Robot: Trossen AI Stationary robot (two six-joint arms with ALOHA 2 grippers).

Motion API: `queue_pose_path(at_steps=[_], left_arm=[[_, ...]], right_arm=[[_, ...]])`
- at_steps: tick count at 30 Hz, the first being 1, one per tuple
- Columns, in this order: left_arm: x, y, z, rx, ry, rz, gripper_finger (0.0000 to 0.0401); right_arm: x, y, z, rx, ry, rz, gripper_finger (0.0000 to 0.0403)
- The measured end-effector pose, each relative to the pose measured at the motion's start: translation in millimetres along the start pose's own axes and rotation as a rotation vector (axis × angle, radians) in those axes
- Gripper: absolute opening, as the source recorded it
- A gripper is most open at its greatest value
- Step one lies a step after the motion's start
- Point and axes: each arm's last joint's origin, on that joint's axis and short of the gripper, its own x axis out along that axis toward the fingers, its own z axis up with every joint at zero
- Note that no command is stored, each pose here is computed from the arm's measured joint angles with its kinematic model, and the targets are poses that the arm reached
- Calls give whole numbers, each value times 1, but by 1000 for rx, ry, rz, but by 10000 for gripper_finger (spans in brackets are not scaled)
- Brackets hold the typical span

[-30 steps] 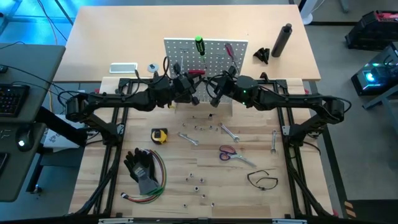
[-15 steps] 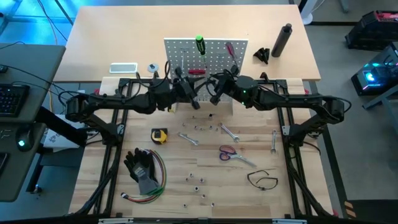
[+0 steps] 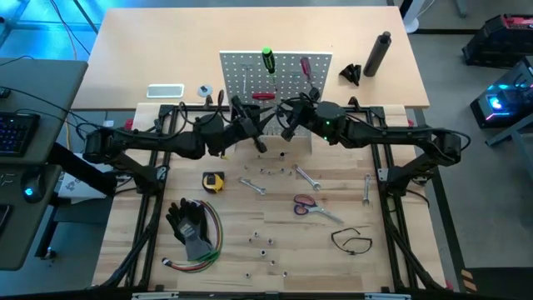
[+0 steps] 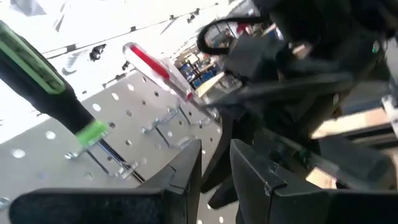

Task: Hang tools onto peg board
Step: Hang the black pliers on the white peg board

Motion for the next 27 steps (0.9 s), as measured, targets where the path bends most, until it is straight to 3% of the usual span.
queue_pose_path(at_steps=[7,16,27], left_arm=[[-15,4,13,4,4,-34,79],[-37,2,19,2,98,-117,79],[-50,-4,10,-20,244,-224,79]], right_arm=[[-6,7,7,-46,-32,4,87],[-27,9,25,-124,-56,-57,139],[-62,6,39,-158,-9,-38,149]])
